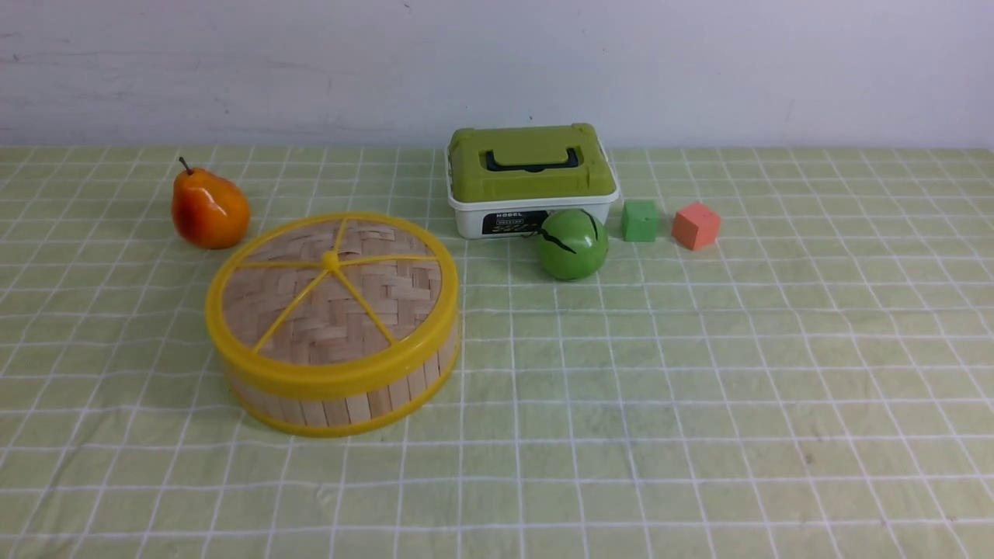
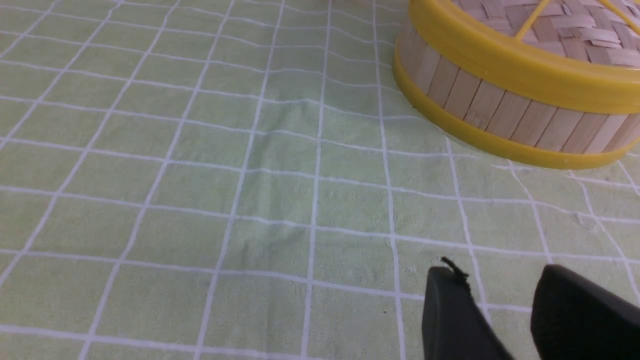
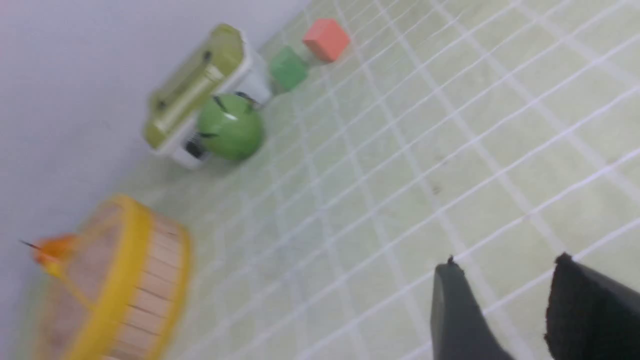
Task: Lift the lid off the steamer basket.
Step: Use the right arm to lift the lid of the steamer
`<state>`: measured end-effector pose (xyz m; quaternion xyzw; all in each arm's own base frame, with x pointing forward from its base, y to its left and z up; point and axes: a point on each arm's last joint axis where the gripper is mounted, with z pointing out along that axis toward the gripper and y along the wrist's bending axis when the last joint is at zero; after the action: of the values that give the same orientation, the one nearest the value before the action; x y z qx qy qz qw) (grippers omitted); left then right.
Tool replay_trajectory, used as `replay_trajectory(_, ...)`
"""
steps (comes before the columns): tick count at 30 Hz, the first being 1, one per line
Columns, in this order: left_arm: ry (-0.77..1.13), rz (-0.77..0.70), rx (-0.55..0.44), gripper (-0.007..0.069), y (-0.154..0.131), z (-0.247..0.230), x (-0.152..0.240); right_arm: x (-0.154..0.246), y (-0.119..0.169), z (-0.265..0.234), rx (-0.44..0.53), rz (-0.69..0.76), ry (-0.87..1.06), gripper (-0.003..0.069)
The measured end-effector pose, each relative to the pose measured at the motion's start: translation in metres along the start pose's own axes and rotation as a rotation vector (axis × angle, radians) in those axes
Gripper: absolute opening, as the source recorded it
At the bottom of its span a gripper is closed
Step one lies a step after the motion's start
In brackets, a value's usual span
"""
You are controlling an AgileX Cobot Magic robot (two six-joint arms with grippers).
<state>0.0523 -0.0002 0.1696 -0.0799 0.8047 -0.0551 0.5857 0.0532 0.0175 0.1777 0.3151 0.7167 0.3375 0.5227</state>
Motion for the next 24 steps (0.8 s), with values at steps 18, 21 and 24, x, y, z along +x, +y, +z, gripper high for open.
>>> replay_trajectory(18,0.000,0.000,0.000,0.0239,0.000,0.000,0.000,-0.006,0.005,-0.001,-0.036,-0.038,-0.056,0.0227)
replay_trajectory(21,0.000,0.000,0.000,0.0239,0.000,0.000,0.000,-0.024,0.033,-0.014,-0.085,-0.193,-0.122,0.0139)
replay_trajectory(24,0.000,0.000,0.000,0.0239,0.000,0.000,0.000,-0.044,0.067,-0.027,-0.085,-0.336,-0.126,0.0024)
